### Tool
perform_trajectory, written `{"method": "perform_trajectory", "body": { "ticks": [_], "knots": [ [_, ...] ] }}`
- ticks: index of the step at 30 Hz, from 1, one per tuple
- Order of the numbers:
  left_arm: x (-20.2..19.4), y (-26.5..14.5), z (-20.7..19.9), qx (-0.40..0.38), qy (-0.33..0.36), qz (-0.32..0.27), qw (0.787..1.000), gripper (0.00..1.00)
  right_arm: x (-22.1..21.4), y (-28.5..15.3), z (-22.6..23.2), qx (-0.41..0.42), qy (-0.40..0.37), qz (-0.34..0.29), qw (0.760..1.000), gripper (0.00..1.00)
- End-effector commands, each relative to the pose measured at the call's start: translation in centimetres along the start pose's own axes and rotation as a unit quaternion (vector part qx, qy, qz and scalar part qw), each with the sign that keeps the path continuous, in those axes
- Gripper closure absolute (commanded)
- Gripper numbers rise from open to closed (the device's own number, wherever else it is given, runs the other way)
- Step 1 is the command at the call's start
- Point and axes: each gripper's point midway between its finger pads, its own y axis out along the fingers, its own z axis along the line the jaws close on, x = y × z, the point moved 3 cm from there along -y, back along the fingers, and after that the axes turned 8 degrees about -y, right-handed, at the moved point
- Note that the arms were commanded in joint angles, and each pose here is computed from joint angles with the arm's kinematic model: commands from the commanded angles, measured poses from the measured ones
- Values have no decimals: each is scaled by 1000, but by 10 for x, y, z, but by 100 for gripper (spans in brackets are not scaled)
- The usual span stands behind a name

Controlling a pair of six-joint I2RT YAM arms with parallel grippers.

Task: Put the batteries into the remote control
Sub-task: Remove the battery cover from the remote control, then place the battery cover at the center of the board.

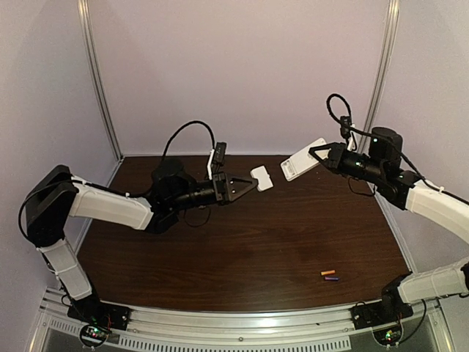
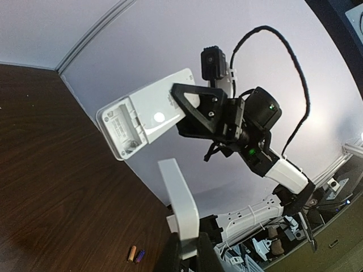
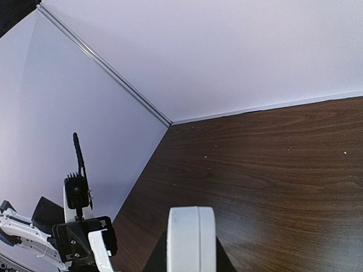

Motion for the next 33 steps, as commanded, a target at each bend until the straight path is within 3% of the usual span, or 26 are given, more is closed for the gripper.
{"method": "perform_trajectory", "body": {
  "ticks": [1,6,11,16,20,29,33],
  "knots": [
    [11,-8,-31,-51,44,-15,998,100,5,-11,-5,11,20,-22,999,100],
    [15,-20,-24,-25,67,-14,997,100,9,-19,-9,6,17,-23,1000,100],
    [21,-26,3,124,136,12,983,100,9,-28,-10,5,9,-17,1000,100],
    [26,-61,48,350,197,57,914,100,2,-34,-15,-4,6,2,1000,100],
    [20,-87,76,450,211,98,862,100,-5,-37,-19,-4,11,13,1000,100],
    [-33,-108,133,542,203,255,775,100,-24,-41,-26,-13,24,48,998,100],
    [-62,-103,151,536,193,317,758,100,-28,-43,-29,-17,23,55,998,100]
  ]
}}
